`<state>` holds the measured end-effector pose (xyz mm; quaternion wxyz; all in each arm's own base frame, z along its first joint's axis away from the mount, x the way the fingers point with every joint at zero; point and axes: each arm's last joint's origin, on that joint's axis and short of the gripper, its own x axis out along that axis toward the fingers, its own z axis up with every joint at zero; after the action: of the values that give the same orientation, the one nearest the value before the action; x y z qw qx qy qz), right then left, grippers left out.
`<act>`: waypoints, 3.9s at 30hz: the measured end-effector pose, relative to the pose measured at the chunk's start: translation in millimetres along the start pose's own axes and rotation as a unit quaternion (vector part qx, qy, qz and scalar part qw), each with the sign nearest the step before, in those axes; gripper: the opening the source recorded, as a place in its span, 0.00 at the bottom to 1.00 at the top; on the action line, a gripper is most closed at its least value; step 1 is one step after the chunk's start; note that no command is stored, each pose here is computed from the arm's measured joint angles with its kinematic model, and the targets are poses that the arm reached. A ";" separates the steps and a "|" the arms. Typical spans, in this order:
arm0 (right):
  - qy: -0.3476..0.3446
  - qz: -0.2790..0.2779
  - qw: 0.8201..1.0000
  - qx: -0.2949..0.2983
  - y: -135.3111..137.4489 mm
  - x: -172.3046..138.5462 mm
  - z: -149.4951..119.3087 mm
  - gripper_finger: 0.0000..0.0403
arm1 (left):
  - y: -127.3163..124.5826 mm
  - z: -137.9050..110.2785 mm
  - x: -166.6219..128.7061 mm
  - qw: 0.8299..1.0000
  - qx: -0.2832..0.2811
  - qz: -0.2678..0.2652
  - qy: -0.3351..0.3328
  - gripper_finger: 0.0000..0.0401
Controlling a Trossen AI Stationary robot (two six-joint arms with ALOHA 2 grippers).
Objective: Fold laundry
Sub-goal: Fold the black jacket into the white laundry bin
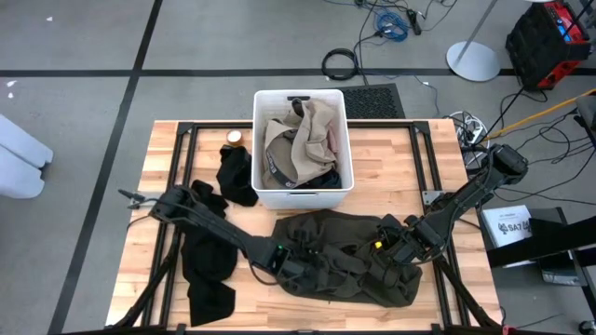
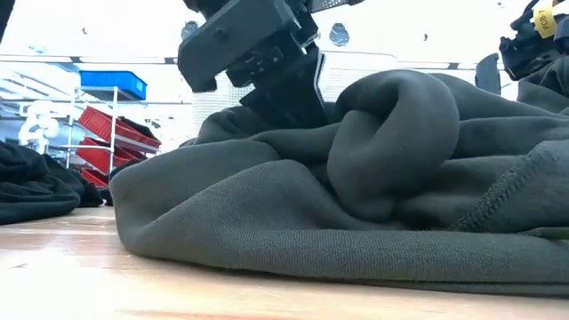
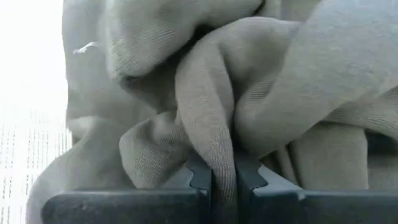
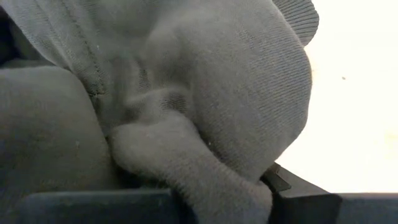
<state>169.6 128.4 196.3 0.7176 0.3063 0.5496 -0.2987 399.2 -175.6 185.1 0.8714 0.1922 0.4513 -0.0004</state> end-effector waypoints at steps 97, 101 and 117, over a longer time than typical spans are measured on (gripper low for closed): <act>0.049 -0.107 0.992 0.038 1.9 51.0 -13.7 0.14 | 24.7 -122.9 -81.0 0.916 -0.398 0.035 -0.034 0.26; 0.040 -0.107 0.993 0.037 2.0 51.1 -13.2 0.14 | 27.3 -122.1 -81.4 0.925 -0.368 0.077 -0.055 0.26; 0.035 -0.106 0.993 0.036 2.1 51.2 -12.9 0.15 | 24.6 -129.0 -78.0 0.919 -0.389 0.053 -0.034 0.40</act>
<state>174.6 134.9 144.1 0.6510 0.2825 0.5923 -0.3816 255.8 -123.0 187.7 0.8911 -0.1383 0.3750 0.2149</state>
